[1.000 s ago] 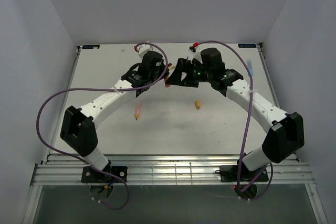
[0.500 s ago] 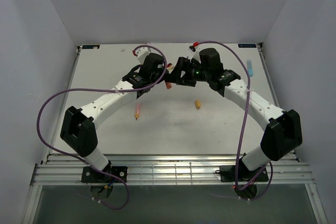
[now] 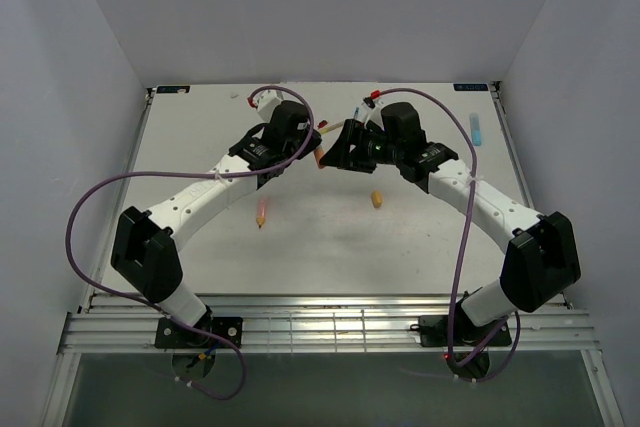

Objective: Open the pen caps

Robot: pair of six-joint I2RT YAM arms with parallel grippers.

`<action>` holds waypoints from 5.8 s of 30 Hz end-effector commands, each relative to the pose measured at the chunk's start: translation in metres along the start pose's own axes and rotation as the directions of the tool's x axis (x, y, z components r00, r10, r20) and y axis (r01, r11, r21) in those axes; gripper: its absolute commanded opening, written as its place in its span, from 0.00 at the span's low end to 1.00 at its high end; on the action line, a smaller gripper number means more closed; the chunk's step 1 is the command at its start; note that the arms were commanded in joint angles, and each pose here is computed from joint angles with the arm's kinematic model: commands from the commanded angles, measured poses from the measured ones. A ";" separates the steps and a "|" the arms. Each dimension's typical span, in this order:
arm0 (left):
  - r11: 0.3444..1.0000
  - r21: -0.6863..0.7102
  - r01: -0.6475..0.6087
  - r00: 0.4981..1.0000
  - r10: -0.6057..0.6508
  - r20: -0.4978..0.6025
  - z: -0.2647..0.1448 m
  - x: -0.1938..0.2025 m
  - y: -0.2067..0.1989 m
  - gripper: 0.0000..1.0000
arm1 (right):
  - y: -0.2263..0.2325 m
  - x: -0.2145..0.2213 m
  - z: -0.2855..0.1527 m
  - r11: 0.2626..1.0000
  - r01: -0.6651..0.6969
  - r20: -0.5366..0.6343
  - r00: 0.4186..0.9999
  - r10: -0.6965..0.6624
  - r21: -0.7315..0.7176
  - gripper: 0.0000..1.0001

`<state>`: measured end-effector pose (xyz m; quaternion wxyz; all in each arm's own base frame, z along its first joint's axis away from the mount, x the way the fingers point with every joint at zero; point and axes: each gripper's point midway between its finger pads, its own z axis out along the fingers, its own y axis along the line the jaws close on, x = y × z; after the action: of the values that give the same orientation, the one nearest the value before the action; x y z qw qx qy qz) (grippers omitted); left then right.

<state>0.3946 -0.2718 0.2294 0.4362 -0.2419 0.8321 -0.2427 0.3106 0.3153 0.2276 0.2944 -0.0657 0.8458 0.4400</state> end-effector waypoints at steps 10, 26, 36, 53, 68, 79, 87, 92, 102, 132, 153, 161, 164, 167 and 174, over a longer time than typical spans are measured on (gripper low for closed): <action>0.994 0.076 0.078 0.997 -0.080 0.021 -0.028 -0.020 -0.023 0.00 | 0.022 -0.017 -0.010 0.997 0.039 0.075 0.997 -0.033 -0.072 0.68; 0.994 0.081 0.078 0.997 -0.078 0.003 -0.032 -0.013 -0.021 0.00 | 0.027 -0.016 0.014 0.995 0.001 0.034 0.999 0.002 -0.101 0.52; 0.994 0.077 0.079 0.997 -0.078 -0.018 -0.031 -0.006 -0.017 0.00 | 0.033 -0.008 0.023 0.994 0.010 0.001 1.000 -0.010 -0.110 0.09; 0.996 0.078 -0.043 0.992 0.052 -0.115 -0.056 0.002 -0.002 0.98 | 0.020 0.020 -0.001 0.989 0.112 -0.052 0.992 -0.117 -0.097 0.08; 0.996 0.043 0.083 0.968 -0.070 -0.243 -0.053 0.028 0.010 0.52 | 0.028 0.020 -0.001 0.981 0.138 -0.057 0.987 -0.147 -0.136 0.08; 0.993 0.026 0.116 0.961 -0.106 -0.255 -0.044 0.035 0.012 0.70 | 0.032 0.019 -0.003 0.979 0.139 -0.053 0.987 -0.148 -0.146 0.08; 0.989 0.003 0.146 0.960 -0.140 -0.244 -0.036 0.031 0.014 0.59 | 0.032 0.025 -0.005 0.979 0.139 -0.066 0.986 -0.150 -0.148 0.08; 0.986 0.033 0.165 0.966 -0.154 -0.209 -0.033 0.020 0.008 0.52 | 0.032 0.030 -0.004 0.978 0.144 -0.077 0.985 -0.156 -0.148 0.08; 0.982 0.040 0.182 0.958 -0.168 -0.232 -0.024 0.016 0.013 0.13 | 0.027 0.036 -0.006 0.981 0.147 -0.089 0.983 -0.159 -0.130 0.08; 0.986 0.164 0.033 0.987 -0.007 -0.158 0.014 -0.060 0.042 0.00 | -0.020 0.110 -0.044 0.998 0.053 -0.192 0.980 -0.056 -0.017 0.08; 0.881 0.077 -0.467 0.736 0.436 -0.519 0.007 0.065 0.139 0.00 | -0.171 0.026 -0.063 0.907 -0.026 -0.152 0.984 0.098 0.419 0.08; 0.835 -0.019 -0.549 0.712 0.456 -0.534 0.021 0.073 0.162 0.00 | -0.196 0.019 -0.049 0.890 0.017 -0.189 0.979 0.078 0.456 0.08; 0.827 -0.047 -0.560 0.716 0.456 -0.528 0.026 0.071 0.166 0.00 | -0.203 0.018 -0.042 0.889 0.036 -0.208 0.976 0.068 0.456 0.08; 0.818 -0.058 -0.572 0.708 0.456 -0.539 0.030 0.073 0.171 0.00 | -0.209 0.016 -0.034 0.891 0.038 -0.222 0.972 0.071 0.452 0.08; 0.793 -0.093 -0.602 0.688 0.456 -0.564 0.028 0.079 0.191 0.02 | -0.222 0.026 -0.020 0.897 0.029 -0.254 0.963 0.093 0.441 0.08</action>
<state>0.3381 -0.1869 0.0444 0.1969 0.0254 0.9782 -0.0604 0.3497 0.1658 0.0590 0.1563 -0.0270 0.9624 0.2206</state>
